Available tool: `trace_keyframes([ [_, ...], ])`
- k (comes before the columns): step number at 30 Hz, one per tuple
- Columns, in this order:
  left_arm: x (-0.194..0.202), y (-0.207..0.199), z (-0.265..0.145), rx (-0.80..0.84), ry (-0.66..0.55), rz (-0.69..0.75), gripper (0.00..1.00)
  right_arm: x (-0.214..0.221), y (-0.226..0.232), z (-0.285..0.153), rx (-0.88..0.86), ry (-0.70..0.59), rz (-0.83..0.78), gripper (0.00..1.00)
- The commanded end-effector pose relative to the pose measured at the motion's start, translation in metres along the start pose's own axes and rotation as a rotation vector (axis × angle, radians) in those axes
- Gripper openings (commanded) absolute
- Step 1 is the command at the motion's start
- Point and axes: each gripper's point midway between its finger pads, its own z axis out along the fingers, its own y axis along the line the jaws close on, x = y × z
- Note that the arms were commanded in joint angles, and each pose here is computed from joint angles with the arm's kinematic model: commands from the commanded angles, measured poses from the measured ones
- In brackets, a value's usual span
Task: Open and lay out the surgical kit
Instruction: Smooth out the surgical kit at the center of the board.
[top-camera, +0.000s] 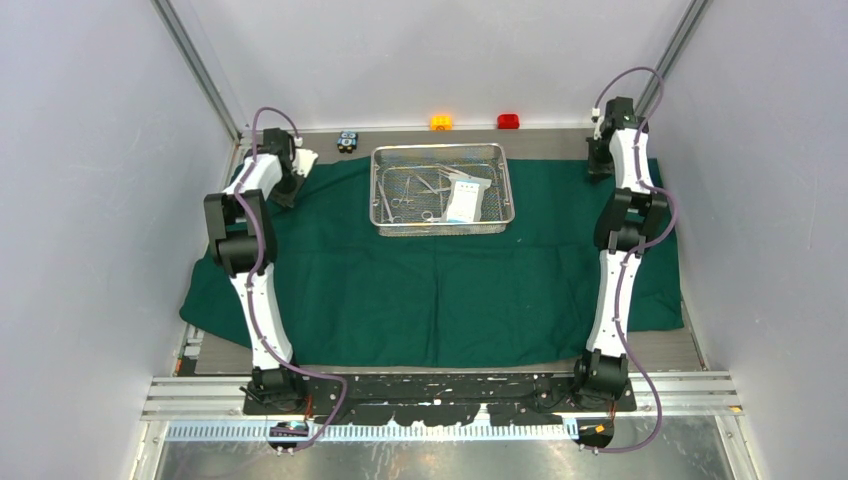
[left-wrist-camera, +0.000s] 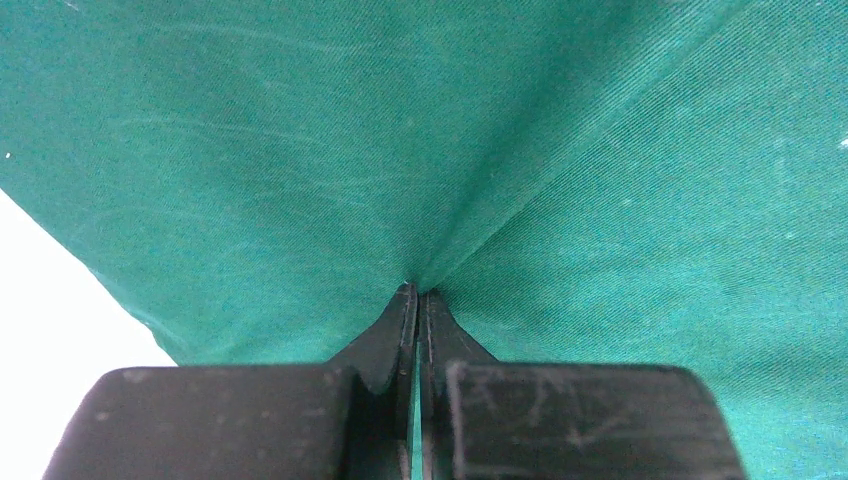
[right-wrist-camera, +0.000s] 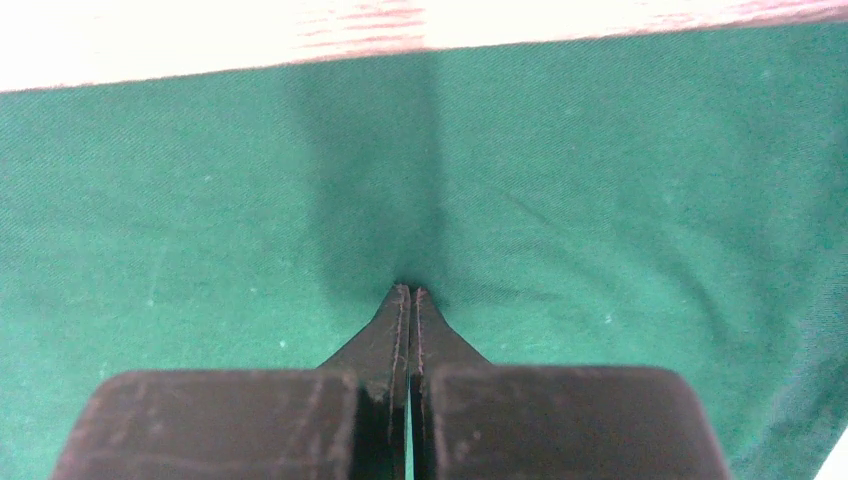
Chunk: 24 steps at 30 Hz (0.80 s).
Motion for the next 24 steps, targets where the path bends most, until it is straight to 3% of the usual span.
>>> trace_keyframes([
  [1,0.048,-0.026,0.012,0.094,0.149,-0.032,0.0,0.018,-0.01,0.035,0.084,0.063,-0.037,0.0],
  [13,0.076,-0.028,0.004,0.081,0.213,-0.003,0.0,0.005,-0.001,0.043,0.102,0.015,-0.068,0.0],
  [24,0.059,-0.014,-0.004,0.038,0.179,-0.037,0.0,-0.017,0.001,0.018,0.08,-0.056,-0.067,0.0],
])
